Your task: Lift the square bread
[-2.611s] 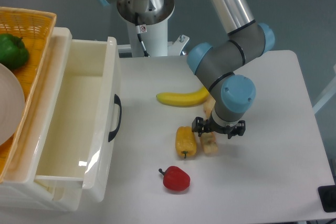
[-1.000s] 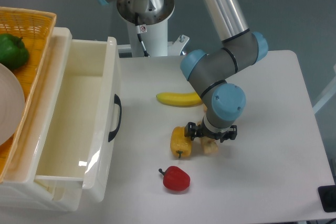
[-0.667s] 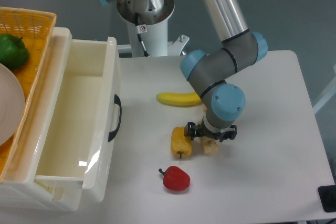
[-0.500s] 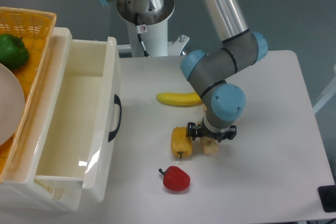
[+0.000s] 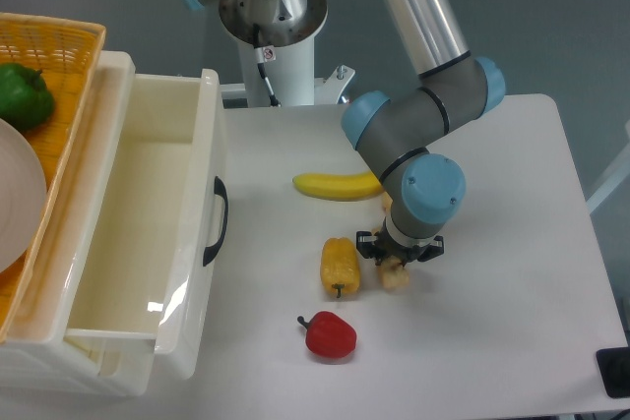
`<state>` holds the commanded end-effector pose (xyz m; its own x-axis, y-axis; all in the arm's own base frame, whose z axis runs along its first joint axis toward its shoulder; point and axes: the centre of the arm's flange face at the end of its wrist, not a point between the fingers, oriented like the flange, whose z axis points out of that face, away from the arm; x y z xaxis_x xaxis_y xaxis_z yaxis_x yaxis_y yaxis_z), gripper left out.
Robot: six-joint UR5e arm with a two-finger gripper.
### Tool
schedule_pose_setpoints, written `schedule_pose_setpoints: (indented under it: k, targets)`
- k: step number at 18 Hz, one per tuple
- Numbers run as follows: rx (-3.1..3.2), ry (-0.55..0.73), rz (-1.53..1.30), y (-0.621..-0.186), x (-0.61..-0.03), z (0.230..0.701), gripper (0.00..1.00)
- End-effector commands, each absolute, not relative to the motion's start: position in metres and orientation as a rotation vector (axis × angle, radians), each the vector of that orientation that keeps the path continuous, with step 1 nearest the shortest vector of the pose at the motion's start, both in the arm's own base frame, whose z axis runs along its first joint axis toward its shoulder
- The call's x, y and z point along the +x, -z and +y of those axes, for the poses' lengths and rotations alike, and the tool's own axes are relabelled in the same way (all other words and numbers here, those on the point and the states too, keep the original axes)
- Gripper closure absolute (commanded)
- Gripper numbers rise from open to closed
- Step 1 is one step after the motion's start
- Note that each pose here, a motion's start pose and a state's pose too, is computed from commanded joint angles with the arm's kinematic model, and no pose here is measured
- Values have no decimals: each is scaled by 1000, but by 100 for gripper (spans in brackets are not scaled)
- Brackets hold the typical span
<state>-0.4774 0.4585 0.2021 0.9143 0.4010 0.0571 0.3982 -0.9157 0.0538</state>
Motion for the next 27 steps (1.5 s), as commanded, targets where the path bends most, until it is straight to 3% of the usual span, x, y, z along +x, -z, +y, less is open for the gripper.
schedule_pose_setpoints:
  k: [9,27]
  targets:
    - [3062,-57,614,-224,-480,461,68]
    - [3270,104,478,-350,-417,501,68]
